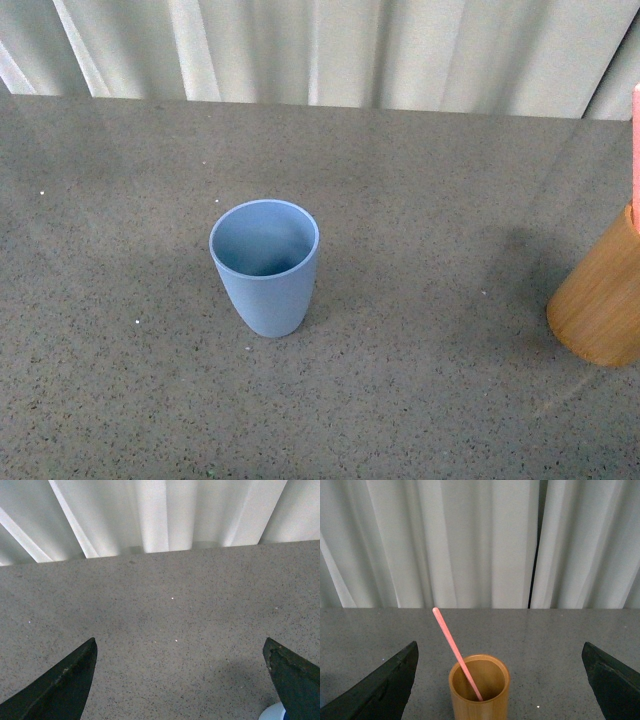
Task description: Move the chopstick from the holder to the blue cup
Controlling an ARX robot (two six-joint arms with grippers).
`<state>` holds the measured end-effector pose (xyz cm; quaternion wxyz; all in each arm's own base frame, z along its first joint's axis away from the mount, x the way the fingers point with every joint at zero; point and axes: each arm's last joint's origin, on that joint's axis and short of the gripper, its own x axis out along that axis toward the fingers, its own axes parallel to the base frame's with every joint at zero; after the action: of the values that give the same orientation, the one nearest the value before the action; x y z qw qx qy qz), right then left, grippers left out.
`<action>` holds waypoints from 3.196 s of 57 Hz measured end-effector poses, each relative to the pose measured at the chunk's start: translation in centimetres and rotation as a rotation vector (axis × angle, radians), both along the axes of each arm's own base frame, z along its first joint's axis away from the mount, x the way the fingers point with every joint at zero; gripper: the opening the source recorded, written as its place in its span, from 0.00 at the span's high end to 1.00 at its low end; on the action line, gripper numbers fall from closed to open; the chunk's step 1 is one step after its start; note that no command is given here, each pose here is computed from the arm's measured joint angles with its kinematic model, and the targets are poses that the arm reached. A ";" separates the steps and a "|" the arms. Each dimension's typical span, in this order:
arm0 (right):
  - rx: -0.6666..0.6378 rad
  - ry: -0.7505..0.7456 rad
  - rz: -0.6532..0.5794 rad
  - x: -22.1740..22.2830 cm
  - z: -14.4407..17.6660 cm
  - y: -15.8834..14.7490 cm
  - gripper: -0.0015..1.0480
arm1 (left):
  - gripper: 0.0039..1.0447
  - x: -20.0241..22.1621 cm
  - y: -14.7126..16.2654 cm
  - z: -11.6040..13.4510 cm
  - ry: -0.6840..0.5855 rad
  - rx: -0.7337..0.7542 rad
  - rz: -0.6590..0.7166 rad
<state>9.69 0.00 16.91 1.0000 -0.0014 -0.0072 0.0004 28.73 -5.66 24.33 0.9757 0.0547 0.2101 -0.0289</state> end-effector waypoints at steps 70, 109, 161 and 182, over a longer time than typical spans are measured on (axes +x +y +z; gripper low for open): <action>0.000 0.000 -0.001 0.0 0.0 0.0 0.10 | 0.97 -14.3 5.6 -7.8 -0.417 -0.112 0.059; 0.000 0.000 0.000 0.0 0.0 0.0 0.10 | 0.97 -17.4 5.6 -7.0 -0.446 -0.113 0.058; -0.028 0.085 0.051 0.0 -0.1 0.0 0.10 | 0.49 -19.1 5.6 -7.4 -0.439 -0.114 0.058; -0.242 0.309 0.207 6.3 -1.4 -1.8 0.10 | 0.06 -19.1 5.6 -7.4 -0.440 -0.114 0.056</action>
<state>15.97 -1.84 15.54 0.9764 -0.1204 0.1463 0.1040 9.67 -0.02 16.97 1.0000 -0.0013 -0.0081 -0.0008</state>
